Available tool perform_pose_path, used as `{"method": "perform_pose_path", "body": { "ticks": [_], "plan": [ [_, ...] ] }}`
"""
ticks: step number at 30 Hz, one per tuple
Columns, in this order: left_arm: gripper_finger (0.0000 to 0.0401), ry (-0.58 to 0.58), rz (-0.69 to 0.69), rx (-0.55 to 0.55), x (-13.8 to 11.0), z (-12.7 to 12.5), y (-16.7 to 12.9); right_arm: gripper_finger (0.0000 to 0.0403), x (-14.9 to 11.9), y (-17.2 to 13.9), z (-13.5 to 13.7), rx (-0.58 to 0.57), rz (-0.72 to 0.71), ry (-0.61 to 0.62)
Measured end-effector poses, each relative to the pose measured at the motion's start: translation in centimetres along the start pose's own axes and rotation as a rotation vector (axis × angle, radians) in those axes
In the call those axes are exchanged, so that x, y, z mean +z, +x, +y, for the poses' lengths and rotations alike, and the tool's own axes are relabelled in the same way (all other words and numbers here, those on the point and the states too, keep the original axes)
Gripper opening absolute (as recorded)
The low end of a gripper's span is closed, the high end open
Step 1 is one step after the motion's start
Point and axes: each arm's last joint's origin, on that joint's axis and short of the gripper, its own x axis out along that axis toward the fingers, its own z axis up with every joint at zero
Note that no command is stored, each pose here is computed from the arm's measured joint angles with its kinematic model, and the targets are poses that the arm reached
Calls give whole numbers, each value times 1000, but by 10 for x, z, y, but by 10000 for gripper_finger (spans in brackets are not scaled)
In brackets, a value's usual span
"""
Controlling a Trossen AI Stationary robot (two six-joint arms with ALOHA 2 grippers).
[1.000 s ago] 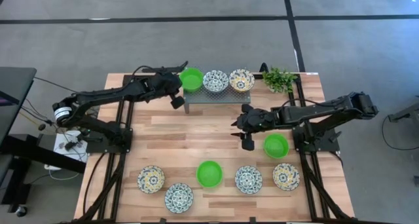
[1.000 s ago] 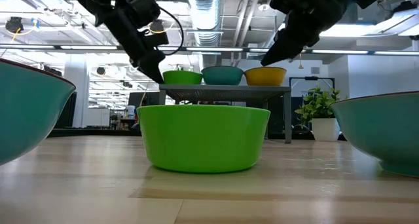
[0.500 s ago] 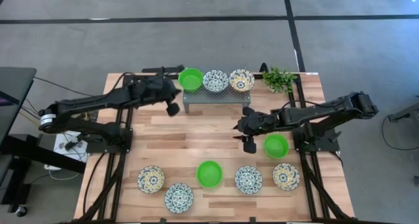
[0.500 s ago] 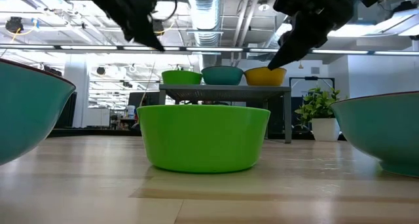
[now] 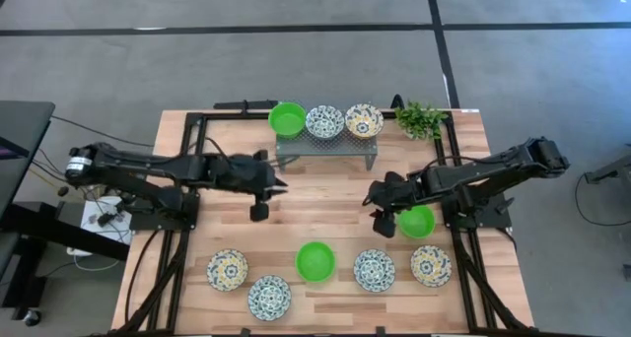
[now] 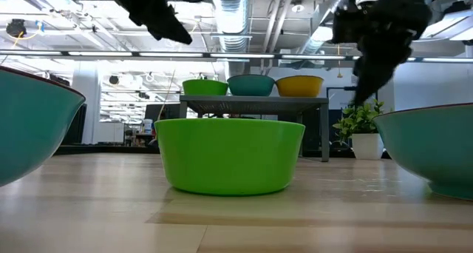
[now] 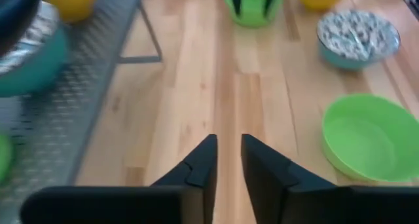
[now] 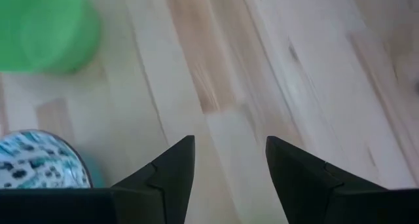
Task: Pick & Place Mini bowls
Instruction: Stack the right green bowl on top of the green bowl on the shelf
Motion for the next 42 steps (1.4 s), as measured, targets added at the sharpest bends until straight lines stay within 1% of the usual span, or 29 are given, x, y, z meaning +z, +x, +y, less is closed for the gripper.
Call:
{"method": "perform_pose_path", "body": {
  "ticks": [3,6,10,14,18,24,26,29,33,37,42],
  "plan": [
    [95,24,34,18,-2,-8,9,185,-2,-9,-2,-47,80,79],
    [104,38,61,38,-5,-11,17,185,-6,-16,-4,-96,167,185],
    [106,42,81,39,-7,-12,23,184,-17,-17,-2,-102,289,318],
    [106,42,81,41,-7,-12,23,177,-27,-12,4,-95,372,383],
    [106,41,77,41,-6,-12,23,163,-35,-4,9,-137,415,433],
    [106,41,75,42,-6,-12,23,151,-41,14,12,-236,496,451],
    [106,41,75,42,-6,-12,23,151,-42,21,14,-247,525,452],
    [106,41,75,42,-6,-12,23,154,-45,33,15,-274,581,417],
    [106,41,74,41,-6,-12,23,154,-47,42,15,-279,637,389],
    [106,40,71,41,-6,-12,23,144,-47,42,14,-281,670,373],
    [107,39,66,41,-5,-12,23,133,-40,30,16,-293,693,347]
  ]
}}
